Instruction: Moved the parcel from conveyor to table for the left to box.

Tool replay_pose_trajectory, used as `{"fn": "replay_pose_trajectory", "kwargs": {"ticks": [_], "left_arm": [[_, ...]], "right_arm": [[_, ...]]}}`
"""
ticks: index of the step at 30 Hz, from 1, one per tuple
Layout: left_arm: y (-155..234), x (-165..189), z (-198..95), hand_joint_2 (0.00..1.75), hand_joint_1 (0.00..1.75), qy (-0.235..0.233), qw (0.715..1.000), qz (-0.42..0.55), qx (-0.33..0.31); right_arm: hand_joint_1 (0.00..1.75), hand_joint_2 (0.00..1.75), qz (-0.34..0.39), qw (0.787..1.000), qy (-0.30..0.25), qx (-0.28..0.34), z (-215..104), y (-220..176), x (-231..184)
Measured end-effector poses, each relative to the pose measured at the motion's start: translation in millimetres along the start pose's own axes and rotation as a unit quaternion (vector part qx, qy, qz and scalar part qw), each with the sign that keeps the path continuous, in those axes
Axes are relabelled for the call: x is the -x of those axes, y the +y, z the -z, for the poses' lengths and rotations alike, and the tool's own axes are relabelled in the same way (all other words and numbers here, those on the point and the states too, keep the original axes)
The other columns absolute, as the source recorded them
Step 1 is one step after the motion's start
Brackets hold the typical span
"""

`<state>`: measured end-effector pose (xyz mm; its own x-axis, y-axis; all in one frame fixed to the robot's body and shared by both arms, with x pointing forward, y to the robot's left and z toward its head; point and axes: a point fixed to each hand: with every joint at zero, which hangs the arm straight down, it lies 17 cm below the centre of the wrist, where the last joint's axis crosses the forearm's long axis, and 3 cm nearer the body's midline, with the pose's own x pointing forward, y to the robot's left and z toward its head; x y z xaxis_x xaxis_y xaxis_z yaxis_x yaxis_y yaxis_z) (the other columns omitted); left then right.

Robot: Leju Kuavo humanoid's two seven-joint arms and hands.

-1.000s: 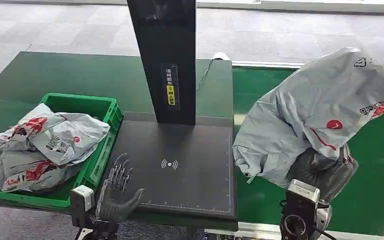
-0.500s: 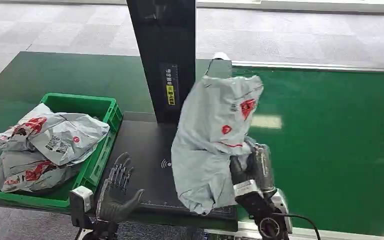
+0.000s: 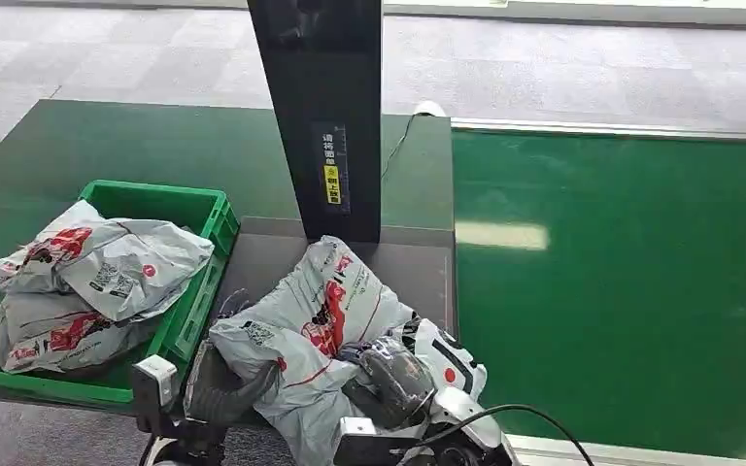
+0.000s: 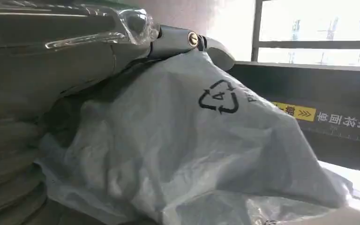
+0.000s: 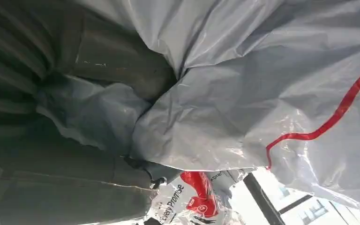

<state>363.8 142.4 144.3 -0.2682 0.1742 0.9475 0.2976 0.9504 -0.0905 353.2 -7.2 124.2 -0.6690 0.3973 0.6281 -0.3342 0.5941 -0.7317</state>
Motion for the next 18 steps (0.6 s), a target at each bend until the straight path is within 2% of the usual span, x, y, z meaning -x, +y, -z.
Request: {"fn": "replay_pose_trajectory", "kwargs": {"ticks": [2, 3, 4, 5, 6, 10, 13, 18], "left_arm": [[1, 0, 0, 1.75, 0.0, 0.0, 1.0, 0.001, -0.001], [2, 0, -1, 1.75, 0.0, -0.001, 1.0, 0.002, -0.003], [4, 0, -1, 1.75, 0.0, -0.003, 1.0, 0.004, -0.006], [7, -1, 0, 1.75, 0.0, -0.007, 1.0, 0.009, -0.014], [11, -2, 0, 1.75, 0.0, -0.011, 1.0, 0.018, -0.023], [40, -25, 1, 1.75, 0.0, -0.062, 0.988, 0.102, -0.098], [61, -62, -3, 1.75, 0.0, -0.122, 0.965, 0.164, -0.164], [58, -92, -11, 1.75, 0.0, -0.164, 0.949, 0.202, -0.178]], "right_arm": [[1.75, 1.75, -0.003, 1.0, -0.002, -0.003, 0, 2, 0], [1.68, 1.75, -0.007, 1.0, -0.003, -0.004, 0, 3, 1], [1.26, 1.75, -0.014, 1.0, -0.003, -0.002, 0, 3, 2], [0.33, 1.75, -0.025, 1.0, 0.0, 0.0, 0, 2, 3], [0.0, 1.75, -0.037, 0.999, 0.001, 0.006, 0, 1, 5], [0.0, 1.75, -0.082, 0.996, 0.003, 0.046, 1, -15, 7], [0.0, 1.75, -0.107, 0.991, -0.002, 0.086, 1, -31, 5], [0.0, 1.75, -0.098, 0.983, -0.027, 0.156, -1, -59, -6]]}}
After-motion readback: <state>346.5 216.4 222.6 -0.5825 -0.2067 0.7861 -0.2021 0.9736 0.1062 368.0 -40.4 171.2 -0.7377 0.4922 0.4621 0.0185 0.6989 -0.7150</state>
